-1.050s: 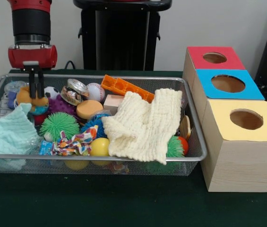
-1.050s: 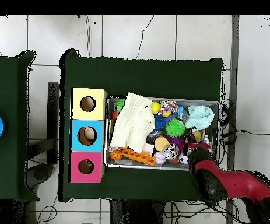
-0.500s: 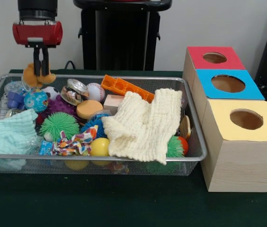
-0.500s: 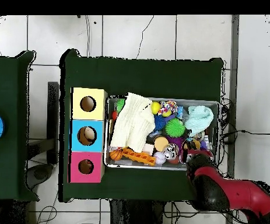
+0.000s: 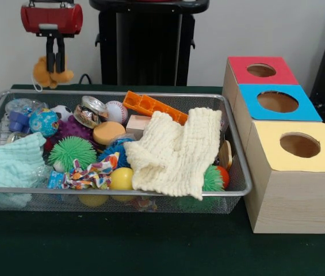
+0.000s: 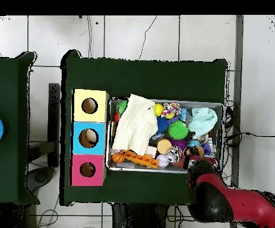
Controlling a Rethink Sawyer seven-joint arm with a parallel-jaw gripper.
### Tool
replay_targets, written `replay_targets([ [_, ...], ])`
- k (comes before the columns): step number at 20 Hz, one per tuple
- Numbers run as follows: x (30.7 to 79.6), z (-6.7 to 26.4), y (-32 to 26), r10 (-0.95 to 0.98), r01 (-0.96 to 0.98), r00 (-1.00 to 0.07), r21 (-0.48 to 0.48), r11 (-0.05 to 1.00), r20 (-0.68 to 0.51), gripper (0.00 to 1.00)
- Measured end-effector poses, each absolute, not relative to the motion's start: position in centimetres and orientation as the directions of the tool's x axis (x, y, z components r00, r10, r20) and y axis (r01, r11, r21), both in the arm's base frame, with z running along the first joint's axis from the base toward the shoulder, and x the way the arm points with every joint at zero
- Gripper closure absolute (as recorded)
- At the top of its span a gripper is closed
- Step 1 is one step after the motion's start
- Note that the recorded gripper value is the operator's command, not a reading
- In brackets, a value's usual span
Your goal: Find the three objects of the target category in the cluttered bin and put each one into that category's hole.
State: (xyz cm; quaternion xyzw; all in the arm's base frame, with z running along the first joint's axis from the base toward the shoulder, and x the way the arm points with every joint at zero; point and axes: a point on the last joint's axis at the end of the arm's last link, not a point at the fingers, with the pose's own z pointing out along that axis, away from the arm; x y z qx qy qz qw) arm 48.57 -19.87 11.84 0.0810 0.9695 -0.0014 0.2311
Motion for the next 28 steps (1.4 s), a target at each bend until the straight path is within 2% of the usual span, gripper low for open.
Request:
replay_targets([
  [12, 50.1, 12.6, -14.4, 0.101, 0.097, -0.894, 0.032, 0.995, -0.437, 1.0],
  [17, 48.8, 13.0, -10.1, 0.078, 0.068, -0.914, 0.037, 0.997, -0.398, 1.0],
  [28, 45.6, 13.5, -7.7, 0.122, 0.111, -0.933, 0.051, 0.992, -0.34, 1.0],
])
